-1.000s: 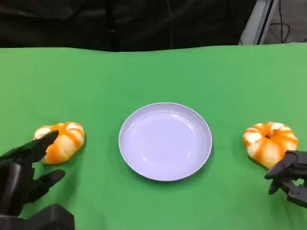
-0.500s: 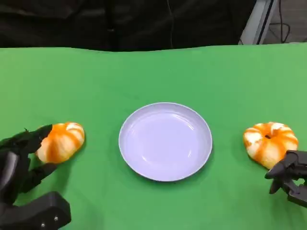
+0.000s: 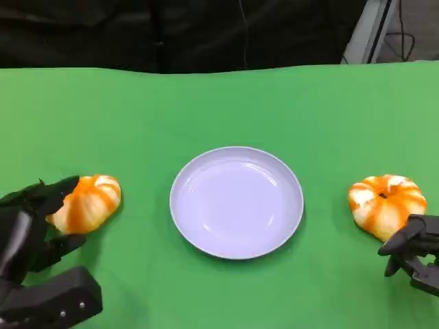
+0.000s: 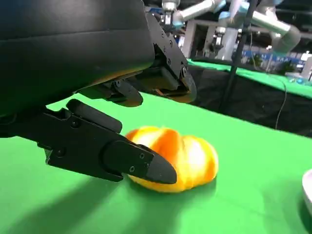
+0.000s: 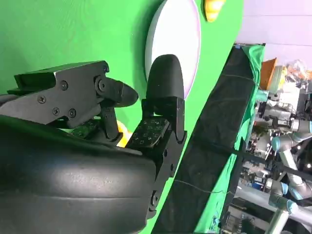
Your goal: Grasp the bread from the table and place it into the plate.
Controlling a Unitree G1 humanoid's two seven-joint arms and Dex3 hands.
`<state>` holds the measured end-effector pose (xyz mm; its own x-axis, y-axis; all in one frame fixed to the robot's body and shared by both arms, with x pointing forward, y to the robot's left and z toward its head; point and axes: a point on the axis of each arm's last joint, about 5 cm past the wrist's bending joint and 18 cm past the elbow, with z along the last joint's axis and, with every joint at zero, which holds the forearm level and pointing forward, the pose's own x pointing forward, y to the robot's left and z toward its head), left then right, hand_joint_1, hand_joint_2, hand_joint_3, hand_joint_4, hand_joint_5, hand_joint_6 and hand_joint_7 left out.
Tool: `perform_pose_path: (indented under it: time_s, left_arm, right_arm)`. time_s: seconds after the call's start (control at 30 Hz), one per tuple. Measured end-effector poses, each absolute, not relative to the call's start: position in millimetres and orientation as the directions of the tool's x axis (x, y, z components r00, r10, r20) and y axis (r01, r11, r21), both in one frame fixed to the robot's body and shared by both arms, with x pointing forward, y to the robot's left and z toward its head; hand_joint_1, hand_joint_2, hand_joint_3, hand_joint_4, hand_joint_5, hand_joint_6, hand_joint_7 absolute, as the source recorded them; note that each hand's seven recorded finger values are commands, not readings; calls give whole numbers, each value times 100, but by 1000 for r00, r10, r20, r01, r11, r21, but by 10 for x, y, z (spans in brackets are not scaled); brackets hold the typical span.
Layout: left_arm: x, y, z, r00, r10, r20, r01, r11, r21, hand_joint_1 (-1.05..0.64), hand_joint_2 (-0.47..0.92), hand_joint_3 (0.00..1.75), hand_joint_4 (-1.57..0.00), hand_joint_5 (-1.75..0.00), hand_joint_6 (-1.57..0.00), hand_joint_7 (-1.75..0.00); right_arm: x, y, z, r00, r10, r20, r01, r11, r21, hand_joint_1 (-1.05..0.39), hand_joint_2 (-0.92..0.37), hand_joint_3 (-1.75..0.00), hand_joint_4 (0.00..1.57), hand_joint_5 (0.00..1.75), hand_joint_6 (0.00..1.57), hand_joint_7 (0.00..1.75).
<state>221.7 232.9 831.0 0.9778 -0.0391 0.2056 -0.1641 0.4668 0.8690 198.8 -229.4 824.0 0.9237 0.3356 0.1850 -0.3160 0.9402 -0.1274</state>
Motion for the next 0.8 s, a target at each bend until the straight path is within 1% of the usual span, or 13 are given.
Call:
perform_pose_path:
  time_s: [0.07, 0.13, 0.23, 0.53, 0.8]
  left_arm:
    - [2246, 2331, 8322, 980, -41, 194, -154, 460, 874, -65, 86, 0, -46, 0, -50, 0]
    - [2272, 2328, 8338, 981, -47, 189, -148, 458, 877, -75, 89, 1, -43, -1, -47, 0]
    - [2295, 2322, 8344, 985, -63, 163, -118, 451, 885, -81, 90, 1, -42, 0, -46, 0]
    - [2343, 2329, 8352, 992, -75, 105, -60, 447, 892, -81, 92, 1, -39, 0, -44, 0]
    - [2406, 2313, 8385, 991, -102, 86, -31, 450, 893, -79, 89, 0, -38, 0, -44, 0]
  right_arm:
    - [1988, -2293, 8240, 924, 334, 185, -314, 941, -128, 9, -88, -55, 89, 136, 95, 92]
    - [1988, -2293, 8240, 925, 333, 185, -313, 941, -128, 9, -88, -55, 89, 136, 96, 92]
    - [1988, -2292, 8240, 924, 334, 186, -314, 941, -128, 9, -87, -54, 89, 136, 96, 91]
    - [1991, -2293, 8244, 923, 337, 187, -317, 940, -128, 9, -87, -54, 89, 137, 97, 89]
    - [1990, -2291, 8244, 924, 334, 187, -314, 941, -128, 9, -87, -54, 89, 136, 97, 90]
